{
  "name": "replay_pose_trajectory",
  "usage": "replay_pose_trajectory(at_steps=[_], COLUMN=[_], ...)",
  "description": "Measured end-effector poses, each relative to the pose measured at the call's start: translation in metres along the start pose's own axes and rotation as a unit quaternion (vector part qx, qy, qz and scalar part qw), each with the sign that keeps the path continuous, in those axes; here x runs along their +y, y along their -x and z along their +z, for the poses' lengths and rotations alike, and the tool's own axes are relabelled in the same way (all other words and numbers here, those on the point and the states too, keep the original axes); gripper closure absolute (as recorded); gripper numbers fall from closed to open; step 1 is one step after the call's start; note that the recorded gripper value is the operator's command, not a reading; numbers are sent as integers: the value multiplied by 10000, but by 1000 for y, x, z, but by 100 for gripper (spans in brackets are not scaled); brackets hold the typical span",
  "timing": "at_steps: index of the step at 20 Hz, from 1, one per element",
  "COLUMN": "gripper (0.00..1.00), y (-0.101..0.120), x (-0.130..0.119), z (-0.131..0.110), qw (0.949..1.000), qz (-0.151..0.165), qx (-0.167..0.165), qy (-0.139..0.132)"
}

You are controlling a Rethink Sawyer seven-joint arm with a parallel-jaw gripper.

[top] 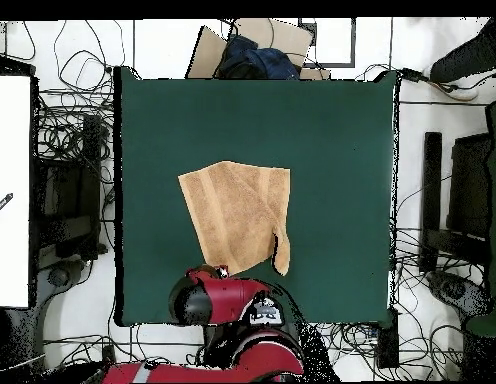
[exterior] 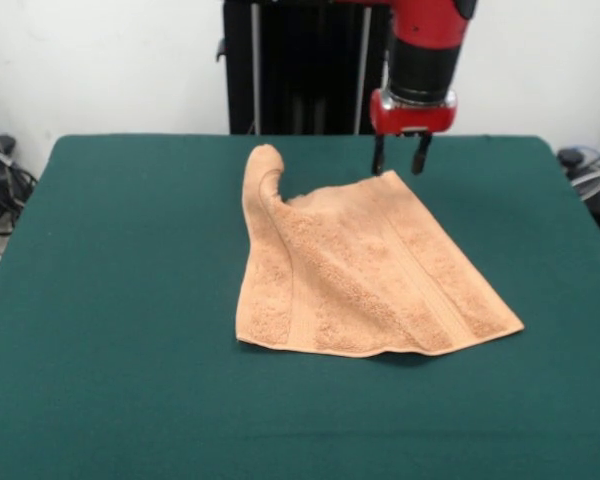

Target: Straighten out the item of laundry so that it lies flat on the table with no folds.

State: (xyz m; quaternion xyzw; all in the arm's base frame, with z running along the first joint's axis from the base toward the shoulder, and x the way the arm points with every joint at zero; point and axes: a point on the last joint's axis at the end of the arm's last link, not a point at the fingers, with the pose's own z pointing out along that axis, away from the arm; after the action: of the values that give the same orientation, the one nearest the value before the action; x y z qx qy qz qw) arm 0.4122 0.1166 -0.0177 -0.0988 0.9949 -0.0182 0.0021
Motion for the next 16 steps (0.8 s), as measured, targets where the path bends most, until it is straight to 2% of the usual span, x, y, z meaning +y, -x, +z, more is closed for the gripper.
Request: replay_pose_trajectory(at_steps=[10,16], gripper=[0,0], y=[-9,-9], x=[-1,-2], z=[31,34], qw=[9996,9996], qz=[58,64], qx=[245,261], qy=[85,90])
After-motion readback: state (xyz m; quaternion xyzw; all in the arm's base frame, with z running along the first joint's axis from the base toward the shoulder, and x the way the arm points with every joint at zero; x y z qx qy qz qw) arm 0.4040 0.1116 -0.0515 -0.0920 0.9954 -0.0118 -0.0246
